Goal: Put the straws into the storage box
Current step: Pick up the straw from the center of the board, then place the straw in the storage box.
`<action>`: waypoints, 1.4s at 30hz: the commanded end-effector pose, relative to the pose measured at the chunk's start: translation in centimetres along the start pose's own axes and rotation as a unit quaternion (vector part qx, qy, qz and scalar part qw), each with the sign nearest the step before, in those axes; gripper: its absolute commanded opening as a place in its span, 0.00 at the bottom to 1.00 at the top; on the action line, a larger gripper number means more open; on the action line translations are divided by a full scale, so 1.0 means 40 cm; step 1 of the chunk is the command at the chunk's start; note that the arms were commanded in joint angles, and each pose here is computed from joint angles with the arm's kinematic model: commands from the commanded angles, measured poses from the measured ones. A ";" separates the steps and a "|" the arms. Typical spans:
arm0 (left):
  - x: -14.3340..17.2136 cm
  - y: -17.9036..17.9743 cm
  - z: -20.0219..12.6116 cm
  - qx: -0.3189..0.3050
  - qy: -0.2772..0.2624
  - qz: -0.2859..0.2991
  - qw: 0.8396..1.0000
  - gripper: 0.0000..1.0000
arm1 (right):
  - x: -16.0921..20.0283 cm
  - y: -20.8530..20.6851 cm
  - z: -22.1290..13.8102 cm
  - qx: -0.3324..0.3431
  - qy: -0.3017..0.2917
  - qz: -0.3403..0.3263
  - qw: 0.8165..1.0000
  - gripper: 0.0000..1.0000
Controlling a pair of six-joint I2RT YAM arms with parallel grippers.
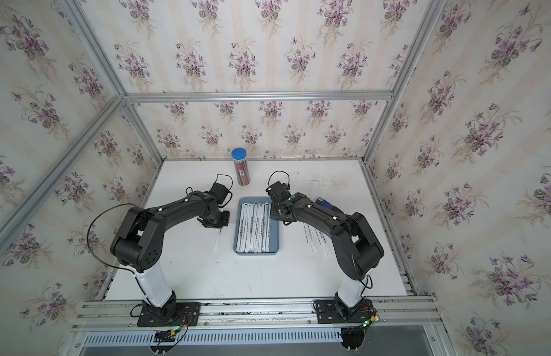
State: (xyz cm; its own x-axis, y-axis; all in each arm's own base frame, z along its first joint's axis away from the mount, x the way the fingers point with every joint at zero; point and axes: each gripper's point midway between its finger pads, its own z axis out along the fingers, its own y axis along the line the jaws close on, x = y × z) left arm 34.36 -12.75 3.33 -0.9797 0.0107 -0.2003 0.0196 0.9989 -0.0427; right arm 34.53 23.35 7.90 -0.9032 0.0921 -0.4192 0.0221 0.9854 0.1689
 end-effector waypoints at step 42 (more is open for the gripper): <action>0.012 -0.566 0.031 0.182 0.039 -0.018 0.982 0.07 | -0.037 -0.102 -0.022 0.004 -0.026 0.067 0.997 0.30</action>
State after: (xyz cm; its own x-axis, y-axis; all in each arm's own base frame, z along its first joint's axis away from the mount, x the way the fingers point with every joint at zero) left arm 33.45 -35.13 3.28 -0.9929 0.0022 -0.1192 0.0493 0.9178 -0.3939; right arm 35.19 19.01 8.38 -0.8738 0.2189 -0.4341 0.1373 0.9677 0.2116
